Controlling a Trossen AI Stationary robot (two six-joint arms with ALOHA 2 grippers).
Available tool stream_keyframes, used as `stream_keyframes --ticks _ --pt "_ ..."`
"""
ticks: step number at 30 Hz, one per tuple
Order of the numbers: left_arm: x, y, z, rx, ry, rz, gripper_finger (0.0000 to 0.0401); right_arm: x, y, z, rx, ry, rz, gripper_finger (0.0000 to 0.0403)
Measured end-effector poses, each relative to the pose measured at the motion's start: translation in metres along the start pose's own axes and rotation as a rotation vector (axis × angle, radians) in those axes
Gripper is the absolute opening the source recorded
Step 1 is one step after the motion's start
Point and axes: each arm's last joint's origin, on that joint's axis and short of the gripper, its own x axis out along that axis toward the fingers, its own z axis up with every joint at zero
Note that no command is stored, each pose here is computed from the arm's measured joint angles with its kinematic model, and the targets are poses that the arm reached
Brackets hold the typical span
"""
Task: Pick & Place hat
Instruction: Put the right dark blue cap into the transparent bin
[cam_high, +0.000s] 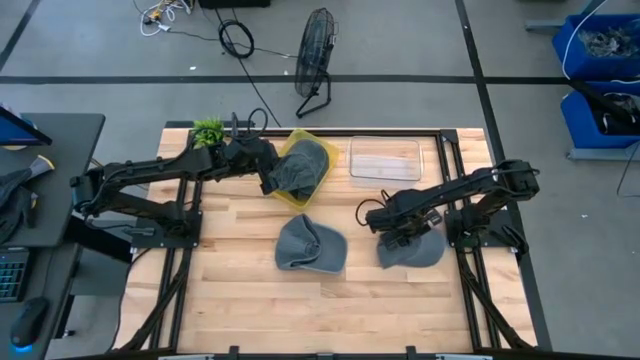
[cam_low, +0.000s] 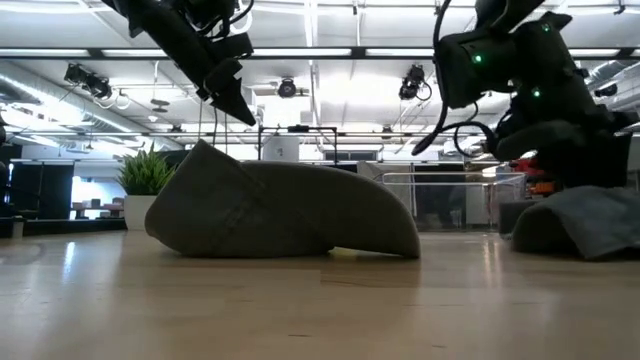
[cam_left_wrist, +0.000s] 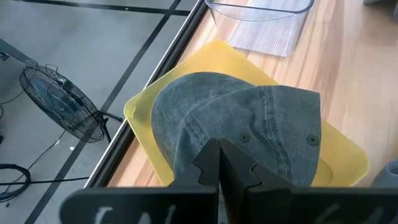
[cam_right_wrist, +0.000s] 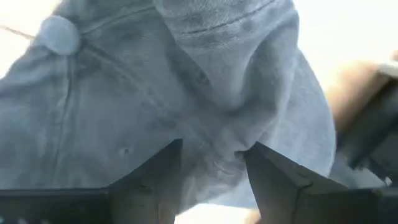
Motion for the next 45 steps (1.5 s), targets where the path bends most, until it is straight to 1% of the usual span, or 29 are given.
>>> stream_keyframes --ticks 2,4,6,9,10,11,14,17,20,22,24,27,30,32,35,39,42,45 --pt "0.000 0.000 0.000 0.000 0.000 0.000 0.0003 0.007 0.000 0.001 -0.017 -0.008 0.012 0.0162" --pt "0.000 0.000 0.000 -0.001 0.001 0.000 0.0003 0.016 -0.004 0.001 -0.021 0.004 0.001 0.0137" --pt "0.000 0.000 0.000 0.000 0.004 -0.001 0.0003 0.023 -0.009 -0.001 -0.032 0.039 -0.028 0.0103" --pt "0.000 0.000 0.000 -0.001 0.004 -0.001 0.0003 0.030 -0.015 -0.002 -0.090 0.070 -0.049 0.0036" --pt "0.000 0.000 0.000 -0.002 0.003 -0.001 0.0003 0.030 -0.016 -0.001 -0.109 0.073 -0.049 0.0019" --pt "0.000 0.000 0.000 -0.002 0.003 0.000 0.0003 0.030 -0.016 0.000 -0.120 0.074 -0.047 0.0012" --pt "0.000 0.000 0.000 -0.007 0.002 0.000 0.0003 0.022 -0.013 0.001 -0.121 0.060 -0.040 0.0018" --pt "0.000 0.000 0.000 -0.008 -0.003 0.000 0.0003 0.001 -0.003 0.004 -0.159 -0.004 -0.015 0.0009" --pt "0.000 0.000 0.001 -0.010 -0.012 0.002 0.0003 -0.027 0.001 0.004 -0.204 -0.066 -0.033 0.0007" --pt "0.000 0.000 0.002 -0.010 -0.015 0.002 0.0003 -0.050 0.004 0.004 -0.217 -0.123 -0.040 0.0010" --pt "0.000 0.000 0.002 -0.011 -0.015 0.002 0.0003 -0.073 0.003 0.003 -0.223 -0.191 -0.072 0.0010" --pt "0.000 0.000 0.002 -0.010 -0.015 0.002 0.0003 -0.110 0.003 0.003 -0.253 -0.361 -0.094 0.0008" --pt "0.000 0.000 0.002 -0.010 -0.015 0.002 0.0003 -0.139 0.003 0.007 -0.283 -0.628 -0.145 0.0009" --pt "0.000 0.000 0.002 -0.010 -0.015 0.002 0.0003 -0.152 0.004 0.010 -0.275 -0.799 -0.199 0.0010" --pt "0.000 0.000 0.002 -0.010 -0.015 0.002 0.0003 -0.161 0.000 0.021 -0.235 -0.970 -0.302 0.0009" --pt "0.000 0.000 0.002 -0.010 -0.015 0.002 0.0003 -0.162 -0.007 0.041 -0.102 -1.118 -0.415 0.0009" --pt "0.000 0.000 0.002 -0.010 -0.015 0.002 0.0003 -0.152 -0.012 0.057 -0.053 -1.135 -0.477 0.0009" --pt "0.000 0.000 0.002 -0.009 -0.015 0.002 0.0003 -0.134 -0.016 0.074 -0.025 -1.111 -0.501 0.0009"
